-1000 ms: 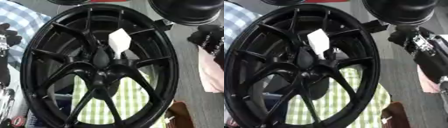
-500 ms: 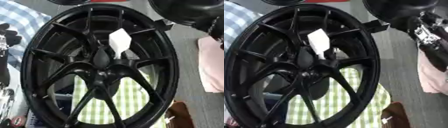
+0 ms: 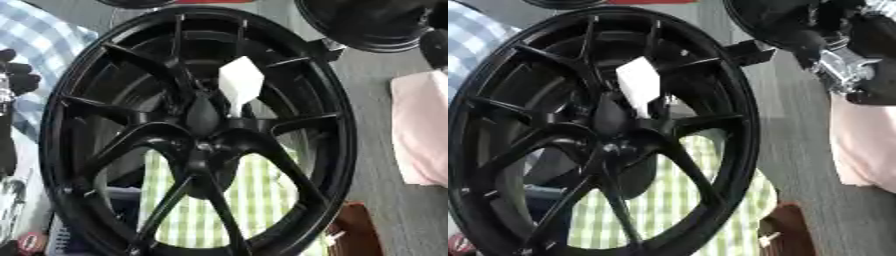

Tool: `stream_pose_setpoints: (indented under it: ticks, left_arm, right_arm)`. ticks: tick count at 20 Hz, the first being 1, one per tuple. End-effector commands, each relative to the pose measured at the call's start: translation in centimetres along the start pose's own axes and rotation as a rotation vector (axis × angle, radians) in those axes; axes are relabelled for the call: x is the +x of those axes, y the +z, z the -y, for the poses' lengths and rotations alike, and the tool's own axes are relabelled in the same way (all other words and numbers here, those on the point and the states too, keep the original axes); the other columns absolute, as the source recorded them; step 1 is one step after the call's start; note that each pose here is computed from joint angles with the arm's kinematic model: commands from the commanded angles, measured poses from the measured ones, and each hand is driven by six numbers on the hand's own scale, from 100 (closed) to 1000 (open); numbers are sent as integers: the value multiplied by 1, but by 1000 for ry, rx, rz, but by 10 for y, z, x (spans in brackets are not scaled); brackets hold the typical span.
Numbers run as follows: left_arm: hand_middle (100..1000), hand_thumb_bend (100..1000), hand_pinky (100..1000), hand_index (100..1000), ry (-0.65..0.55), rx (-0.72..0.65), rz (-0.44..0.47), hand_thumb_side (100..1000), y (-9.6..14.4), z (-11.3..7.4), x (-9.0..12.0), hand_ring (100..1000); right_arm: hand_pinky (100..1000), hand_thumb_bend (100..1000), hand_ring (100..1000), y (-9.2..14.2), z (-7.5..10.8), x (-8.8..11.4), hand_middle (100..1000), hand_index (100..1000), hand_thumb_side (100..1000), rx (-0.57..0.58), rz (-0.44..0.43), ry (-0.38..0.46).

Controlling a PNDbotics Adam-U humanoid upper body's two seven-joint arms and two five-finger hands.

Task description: Pull the pin out of the wheel hub.

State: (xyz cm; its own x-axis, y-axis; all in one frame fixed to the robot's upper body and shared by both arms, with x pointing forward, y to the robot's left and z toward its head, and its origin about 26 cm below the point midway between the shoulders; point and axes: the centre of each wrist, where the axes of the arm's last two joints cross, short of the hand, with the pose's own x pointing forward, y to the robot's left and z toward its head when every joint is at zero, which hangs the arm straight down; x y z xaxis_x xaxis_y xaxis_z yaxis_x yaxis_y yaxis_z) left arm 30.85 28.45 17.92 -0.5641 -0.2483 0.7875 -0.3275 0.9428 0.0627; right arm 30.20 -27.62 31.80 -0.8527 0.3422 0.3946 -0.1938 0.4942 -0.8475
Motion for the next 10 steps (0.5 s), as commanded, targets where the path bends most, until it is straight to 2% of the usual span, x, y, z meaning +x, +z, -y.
stream_pose_setpoints:
  ticks: [1,4,9,10]
  left_arm:
    - [584,100,724,767,-33,-22,24,690,-3,-5,4,627]
    - [584,100,724,767,-34,-19,25,690,-3,-5,4,627]
    - [584,100,724,767,-36,-15,25,690,-3,-6,4,627]
    - [584,100,725,767,-37,-24,21,693,-2,-5,3,627]
  right_arm:
    - [899,194,814,-8,14,18,757,816,467,113,-5,135]
    - [899,194,814,-21,17,28,757,816,467,216,-9,219]
    - [899,194,814,-25,19,32,757,816,467,261,-14,235]
    - [892,257,820,-28,19,34,765,823,472,272,-6,240]
